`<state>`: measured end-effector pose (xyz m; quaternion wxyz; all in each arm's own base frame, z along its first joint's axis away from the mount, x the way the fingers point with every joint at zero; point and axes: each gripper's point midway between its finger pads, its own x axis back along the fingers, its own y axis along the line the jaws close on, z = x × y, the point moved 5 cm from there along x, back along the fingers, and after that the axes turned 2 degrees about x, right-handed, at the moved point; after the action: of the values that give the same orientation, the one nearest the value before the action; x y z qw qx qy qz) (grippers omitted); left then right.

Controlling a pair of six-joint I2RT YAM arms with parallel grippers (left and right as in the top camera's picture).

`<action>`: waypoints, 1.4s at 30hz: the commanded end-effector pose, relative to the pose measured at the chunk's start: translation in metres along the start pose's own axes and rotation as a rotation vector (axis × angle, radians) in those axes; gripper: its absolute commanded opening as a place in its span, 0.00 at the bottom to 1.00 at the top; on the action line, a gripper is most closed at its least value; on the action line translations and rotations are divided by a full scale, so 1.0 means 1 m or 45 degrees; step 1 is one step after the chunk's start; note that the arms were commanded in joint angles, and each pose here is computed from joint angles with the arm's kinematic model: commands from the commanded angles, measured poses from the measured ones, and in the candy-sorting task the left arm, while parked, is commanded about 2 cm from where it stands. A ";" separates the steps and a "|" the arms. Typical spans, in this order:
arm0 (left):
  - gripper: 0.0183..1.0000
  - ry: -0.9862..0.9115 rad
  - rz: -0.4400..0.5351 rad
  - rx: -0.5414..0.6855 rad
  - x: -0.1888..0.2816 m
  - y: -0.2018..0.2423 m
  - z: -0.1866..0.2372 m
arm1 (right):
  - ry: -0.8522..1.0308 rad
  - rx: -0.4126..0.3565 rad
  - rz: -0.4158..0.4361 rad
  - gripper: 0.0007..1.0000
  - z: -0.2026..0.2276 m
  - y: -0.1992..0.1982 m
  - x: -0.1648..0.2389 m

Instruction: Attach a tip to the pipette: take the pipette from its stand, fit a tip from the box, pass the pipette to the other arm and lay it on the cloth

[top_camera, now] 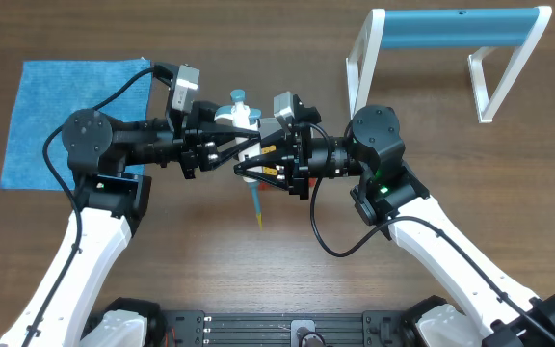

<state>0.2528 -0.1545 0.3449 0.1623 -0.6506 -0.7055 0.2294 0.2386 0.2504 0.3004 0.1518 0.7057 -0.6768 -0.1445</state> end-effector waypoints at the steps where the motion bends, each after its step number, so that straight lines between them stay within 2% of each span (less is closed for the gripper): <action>1: 0.01 -0.004 0.008 0.007 -0.002 -0.005 -0.008 | -0.018 0.037 0.026 0.08 -0.005 -0.002 0.001; 3: 0.01 -0.004 0.008 0.008 -0.002 -0.005 -0.008 | -0.018 0.037 0.026 0.08 -0.005 -0.002 0.001; 4: 0.01 -0.004 0.008 0.008 -0.002 -0.005 -0.008 | -0.018 0.037 0.026 0.17 -0.005 -0.002 0.001; 5: 0.01 -0.004 0.008 0.008 -0.002 -0.005 -0.008 | -0.018 0.037 0.026 0.34 -0.005 -0.002 0.001; 6: 0.01 -0.004 0.008 0.008 -0.002 -0.005 -0.008 | -0.018 0.037 0.026 0.46 -0.005 -0.002 0.001; 7: 0.01 -0.004 0.008 0.008 -0.002 -0.005 -0.008 | -0.017 0.037 0.025 0.67 -0.005 -0.002 0.001; 8: 0.01 -0.004 0.008 0.007 -0.002 -0.005 -0.008 | -0.018 0.037 0.026 0.75 -0.005 -0.002 0.001; 10: 0.01 -0.004 0.008 0.007 -0.002 -0.005 -0.008 | -0.018 0.038 0.027 0.75 -0.005 -0.003 0.001; 14: 0.01 -0.021 -0.019 0.004 0.004 -0.001 -0.010 | -0.053 0.039 0.108 0.75 -0.011 -0.015 0.014; 19: 0.01 -0.067 -0.111 -0.010 0.031 0.010 -0.019 | -0.052 0.044 0.102 0.76 -0.015 -0.022 0.041; 24: 0.01 -0.139 -0.225 -0.019 0.059 0.021 -0.028 | -0.133 0.090 0.263 0.76 -0.032 -0.034 0.082; 29: 0.01 -0.295 -0.431 -0.022 0.102 0.037 -0.042 | -0.215 0.098 0.452 0.76 -0.042 -0.052 0.111; 31: 0.01 -0.371 -0.518 -0.033 0.118 0.042 -0.049 | -0.228 0.135 0.582 0.76 -0.041 -0.065 0.117; 33: 0.01 -0.452 -0.627 -0.034 0.136 0.051 -0.054 | -0.187 0.117 0.880 0.76 -0.027 -0.090 0.132; 34: 0.02 -0.475 -0.678 -0.013 0.143 0.057 -0.052 | -0.160 0.108 0.995 0.76 -0.022 -0.097 0.138; 35: 0.02 -0.494 -0.742 0.023 0.149 0.065 -0.048 | -0.111 0.114 1.217 0.76 -0.015 -0.105 0.150; 36: 0.03 -0.509 -0.871 0.115 0.160 0.083 -0.035 | -0.094 0.153 1.387 0.76 -0.017 -0.105 0.159; 37: 0.04 -0.504 -0.927 0.157 0.163 0.090 -0.028 | -0.100 0.192 1.490 0.76 -0.022 -0.102 0.164; 38: 0.04 -0.485 -1.026 0.240 0.169 0.101 -0.015 | -0.141 0.279 1.671 0.76 -0.036 -0.092 0.175; 39: 0.04 -0.455 -1.089 0.298 0.172 0.107 -0.005 | -0.184 0.334 1.793 0.77 -0.046 -0.080 0.183; 40: 0.04 -0.430 -1.130 0.329 0.174 0.109 0.000 | -0.207 0.362 1.842 0.78 -0.052 -0.072 0.187; 41: 0.04 -0.404 -1.173 0.355 0.176 0.110 0.005 | -0.255 0.423 1.917 0.85 -0.062 -0.055 0.195; 42: 0.04 -0.347 -1.260 0.394 0.181 0.111 0.010 | -0.308 0.453 1.947 0.85 -0.070 -0.041 0.201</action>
<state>0.3194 0.0146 0.2594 0.2507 -0.2265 -0.8552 0.3931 0.3287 0.0889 0.3119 0.0780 0.1743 -0.9816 -0.0016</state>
